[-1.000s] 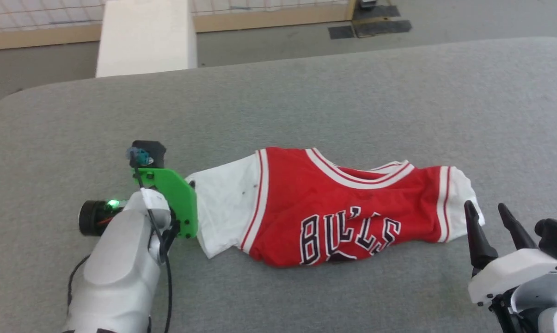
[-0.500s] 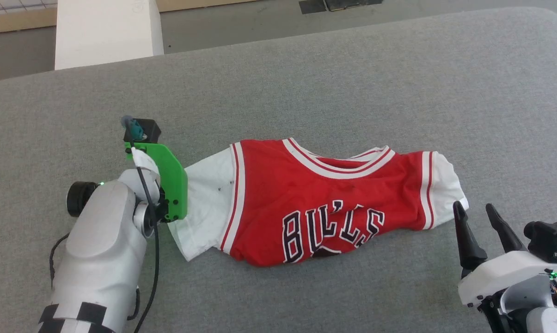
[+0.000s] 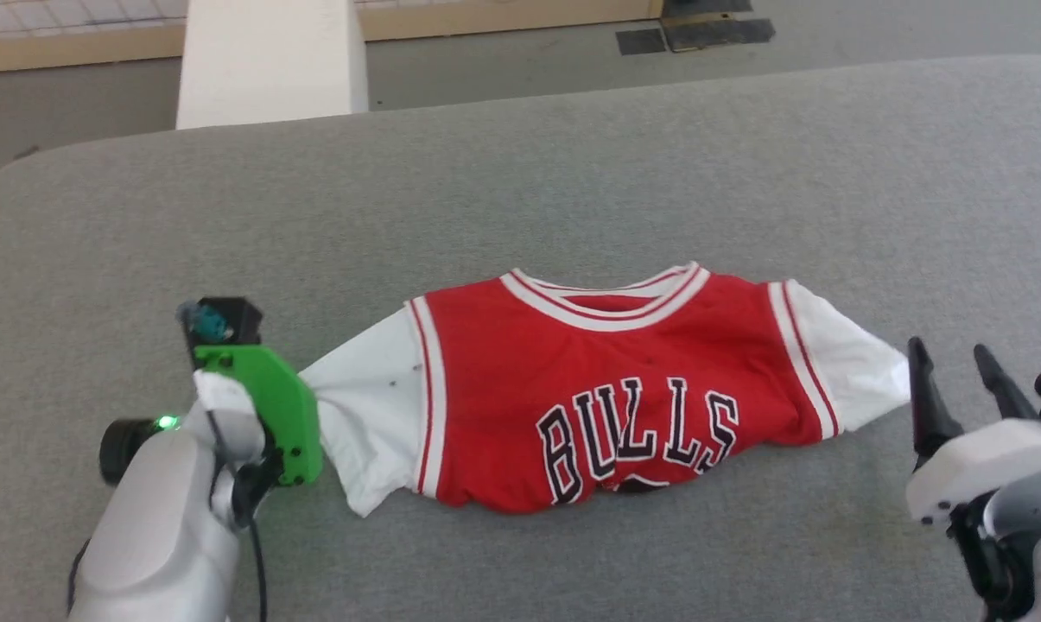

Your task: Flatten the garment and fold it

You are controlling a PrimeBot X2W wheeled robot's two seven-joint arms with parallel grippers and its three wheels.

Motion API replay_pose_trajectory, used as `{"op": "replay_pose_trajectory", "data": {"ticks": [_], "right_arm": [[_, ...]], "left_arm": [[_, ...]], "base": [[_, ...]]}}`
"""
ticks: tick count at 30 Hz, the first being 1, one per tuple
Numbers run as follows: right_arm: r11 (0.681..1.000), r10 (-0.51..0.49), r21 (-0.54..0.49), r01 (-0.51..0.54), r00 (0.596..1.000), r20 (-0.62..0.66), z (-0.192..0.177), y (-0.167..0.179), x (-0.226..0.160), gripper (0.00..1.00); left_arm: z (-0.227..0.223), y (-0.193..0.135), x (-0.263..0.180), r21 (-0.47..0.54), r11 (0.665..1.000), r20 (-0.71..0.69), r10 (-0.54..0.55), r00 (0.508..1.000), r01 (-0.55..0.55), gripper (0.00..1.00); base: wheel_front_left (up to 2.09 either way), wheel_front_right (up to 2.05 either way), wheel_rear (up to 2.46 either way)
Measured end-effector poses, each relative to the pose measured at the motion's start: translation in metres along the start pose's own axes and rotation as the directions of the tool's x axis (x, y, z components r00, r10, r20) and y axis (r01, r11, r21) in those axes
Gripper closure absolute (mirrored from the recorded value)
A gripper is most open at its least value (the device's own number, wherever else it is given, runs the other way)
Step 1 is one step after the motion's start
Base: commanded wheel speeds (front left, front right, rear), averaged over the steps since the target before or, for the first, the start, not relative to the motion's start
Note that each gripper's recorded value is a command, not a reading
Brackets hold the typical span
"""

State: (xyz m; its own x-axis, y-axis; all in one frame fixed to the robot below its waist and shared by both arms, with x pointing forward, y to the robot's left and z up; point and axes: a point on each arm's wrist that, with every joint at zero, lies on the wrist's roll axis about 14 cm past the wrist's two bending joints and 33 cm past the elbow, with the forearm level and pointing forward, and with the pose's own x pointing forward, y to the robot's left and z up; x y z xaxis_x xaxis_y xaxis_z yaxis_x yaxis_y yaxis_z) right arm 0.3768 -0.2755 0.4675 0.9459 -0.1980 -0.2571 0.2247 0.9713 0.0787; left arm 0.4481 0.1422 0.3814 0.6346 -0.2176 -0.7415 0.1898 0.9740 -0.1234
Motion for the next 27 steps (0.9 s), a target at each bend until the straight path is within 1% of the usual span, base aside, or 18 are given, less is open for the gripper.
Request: {"op": "replay_pose_trajectory", "data": {"ticks": [5, 8, 11, 12, 15, 18, 21, 22, 23, 24, 25, 26, 27], "right_arm": [[0.999, 0.016, -0.031, -0.018, 0.998, -0.068, 0.005, 0.005, 0.028, 0.0], [0.999, 0.034, -0.036, -0.04, 0.989, -0.147, -0.001, 0.013, 0.049, 0.0], [0.998, 0.039, -0.027, -0.048, 0.965, -0.261, -0.017, 0.018, 0.065, 0.0], [0.999, 0.036, -0.026, -0.047, 0.95, -0.31, -0.025, 0.019, 0.069, 0.0], [0.998, 0.04, -0.017, -0.054, 0.889, -0.456, -0.052, 0.026, 0.075, 0.0], [0.997, 0.052, -0.025, -0.077, 0.839, -0.541, -0.067, 0.036, 0.081, 0.0], [0.994, 0.053, -0.039, -0.098, 0.78, -0.623, -0.077, 0.043, 0.084, 0.0], [0.994, 0.049, -0.046, -0.103, 0.762, -0.646, -0.079, 0.043, 0.084, 0.15], [0.993, 0.043, -0.056, -0.107, 0.743, -0.668, -0.08, 0.043, 0.085, 0.47], [0.991, 0.039, -0.067, -0.116, 0.727, -0.685, -0.079, 0.044, 0.085, 0.69], [0.989, 0.038, -0.075, -0.124, 0.719, -0.694, -0.079, 0.045, 0.085, 0.82], [0.988, 0.037, -0.083, -0.132, 0.714, -0.699, -0.077, 0.047, 0.086, 1.0], [0.986, 0.034, -0.094, -0.141, 0.707, -0.706, -0.077, 0.048, 0.085, 1.0]], "left_arm": [[-0.014, 0.023, -0.019, -0.031, 0.998, 0.006, 0.049, 0.999, -0.049, 1.0], [-0.019, 0.03, -0.026, -0.049, 0.997, 0.003, 0.064, 0.998, -0.064, 1.0], [-0.022, 0.034, -0.029, -0.064, 0.995, 0.001, 0.073, 0.997, -0.072, 1.0], [-0.022, 0.034, -0.03, -0.066, 0.995, 0.003, 0.073, 0.997, -0.073, 1.0], [-0.024, 0.037, -0.03, -0.071, 0.995, -0.002, 0.076, 0.997, -0.076, 1.0], [-0.025, 0.038, -0.03, -0.077, 0.994, -0.001, 0.074, 0.997, -0.074, 1.0], [-0.026, 0.038, -0.029, -0.087, 0.994, -0.003, 0.07, 0.998, -0.07, 1.0], [-0.026, 0.038, -0.029, -0.09, 0.994, -0.004, 0.068, 0.998, -0.069, 1.0], [-0.027, 0.038, -0.028, -0.094, 0.993, -0.008, 0.066, 0.998, -0.066, 1.0], [-0.027, 0.038, -0.028, -0.096, 0.993, -0.01, 0.064, 0.998, -0.064, 1.0], [-0.027, 0.038, -0.028, -0.095, 0.994, -0.011, 0.062, 0.998, -0.063, 1.0], [-0.027, 0.037, -0.027, -0.092, 0.994, -0.014, 0.059, 0.998, -0.06, 1.0], [-0.026, 0.036, -0.027, -0.09, 0.995, -0.017, 0.048, 0.999, -0.049, 1.0]], "base": [[0.0, 0.0, 0.0], [0.0, 0.0, 0.0], [0.0, 0.0, 0.0], [0.0, 0.0, 0.0], [0.0, 0.0, 0.0], [0.0, 0.0, 0.0], [0.0, 0.0, 0.0], [0.0, 0.0, 0.0], [0.0, 0.0, 0.0], [0.0, 0.0, 0.0], [0.0, 0.0, 0.0], [0.0, 0.0, 0.0], [0.0, 0.0, 0.0]]}}
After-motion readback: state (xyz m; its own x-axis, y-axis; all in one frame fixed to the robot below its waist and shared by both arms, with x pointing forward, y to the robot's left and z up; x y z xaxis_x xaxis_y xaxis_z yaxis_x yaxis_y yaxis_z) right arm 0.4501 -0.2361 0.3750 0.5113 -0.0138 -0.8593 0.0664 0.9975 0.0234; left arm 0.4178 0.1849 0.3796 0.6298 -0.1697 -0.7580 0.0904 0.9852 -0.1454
